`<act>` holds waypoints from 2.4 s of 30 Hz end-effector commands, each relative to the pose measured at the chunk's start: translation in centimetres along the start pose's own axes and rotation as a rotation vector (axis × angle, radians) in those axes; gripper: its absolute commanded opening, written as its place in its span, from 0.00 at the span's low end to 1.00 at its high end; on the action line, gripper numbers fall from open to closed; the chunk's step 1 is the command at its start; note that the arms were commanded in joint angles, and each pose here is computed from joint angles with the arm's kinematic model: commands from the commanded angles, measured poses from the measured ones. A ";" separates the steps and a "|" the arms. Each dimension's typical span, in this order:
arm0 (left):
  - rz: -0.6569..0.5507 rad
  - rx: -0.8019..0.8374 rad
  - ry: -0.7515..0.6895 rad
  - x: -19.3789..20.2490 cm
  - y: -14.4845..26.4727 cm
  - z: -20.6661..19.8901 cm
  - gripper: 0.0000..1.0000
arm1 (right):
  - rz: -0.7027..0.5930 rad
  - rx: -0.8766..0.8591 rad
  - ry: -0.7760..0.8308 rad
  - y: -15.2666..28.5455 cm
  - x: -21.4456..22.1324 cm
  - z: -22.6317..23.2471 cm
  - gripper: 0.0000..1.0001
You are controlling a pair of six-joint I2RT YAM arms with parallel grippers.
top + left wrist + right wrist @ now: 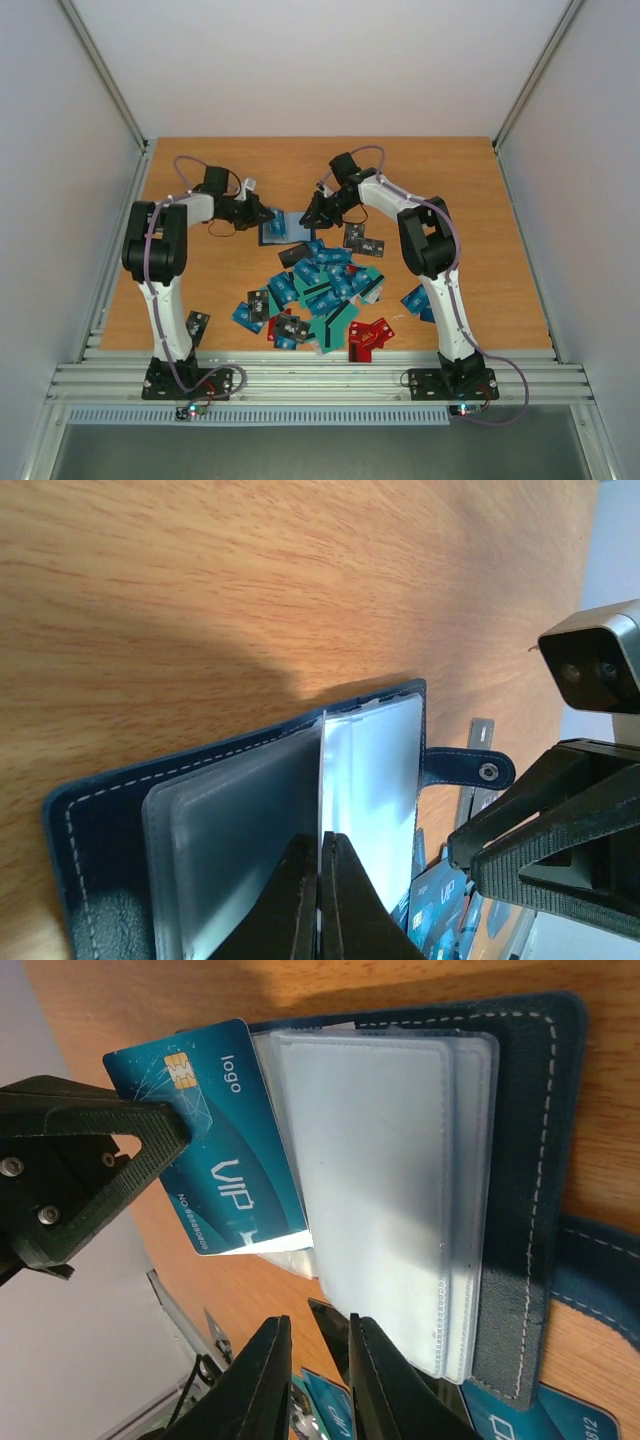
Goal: Put the credit cards into the card holder
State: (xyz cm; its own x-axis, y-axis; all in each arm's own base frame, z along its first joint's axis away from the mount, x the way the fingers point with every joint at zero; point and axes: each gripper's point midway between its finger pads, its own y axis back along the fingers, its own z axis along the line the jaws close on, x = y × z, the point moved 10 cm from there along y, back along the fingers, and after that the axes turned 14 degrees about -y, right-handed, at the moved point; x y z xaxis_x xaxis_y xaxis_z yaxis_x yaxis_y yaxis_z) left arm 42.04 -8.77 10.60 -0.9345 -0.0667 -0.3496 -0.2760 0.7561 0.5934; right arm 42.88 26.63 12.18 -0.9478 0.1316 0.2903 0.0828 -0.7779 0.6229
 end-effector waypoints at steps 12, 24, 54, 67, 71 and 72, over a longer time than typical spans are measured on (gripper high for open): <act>-0.102 0.071 -0.054 -0.9 -0.6 -1.2 0.00 | -0.010 0.057 -0.066 -0.4 -0.9 -2.7 0.16; -0.124 0.093 0.001 -1.0 -1.0 -1.2 0.00 | -0.019 0.086 -0.083 -0.2 -1.6 -4.1 0.15; -0.217 -0.008 0.043 0.0 -0.7 -0.9 0.00 | 0.024 0.103 -0.141 -1.0 -1.0 -5.8 0.12; -0.218 -0.038 -0.009 0.1 -0.6 -1.2 0.00 | 0.030 0.095 -0.146 -1.1 -1.1 -5.8 0.12; -0.210 -0.018 -0.007 0.0 -1.2 -1.1 0.00 | 0.033 0.095 -0.145 -1.1 -1.0 -5.8 0.12; -0.206 -0.012 -0.007 -0.1 -1.4 -1.2 0.00 | 0.033 0.095 -0.145 -1.1 -1.0 -5.8 0.12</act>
State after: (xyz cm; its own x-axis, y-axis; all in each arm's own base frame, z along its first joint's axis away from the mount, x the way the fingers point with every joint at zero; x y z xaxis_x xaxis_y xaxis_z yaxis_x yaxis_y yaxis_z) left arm 41.66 -10.00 9.91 -0.8817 -0.2332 -0.4101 -0.4419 0.7129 0.5446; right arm 43.04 24.16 9.08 -0.9205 0.1726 0.3504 0.1006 -0.7621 0.6396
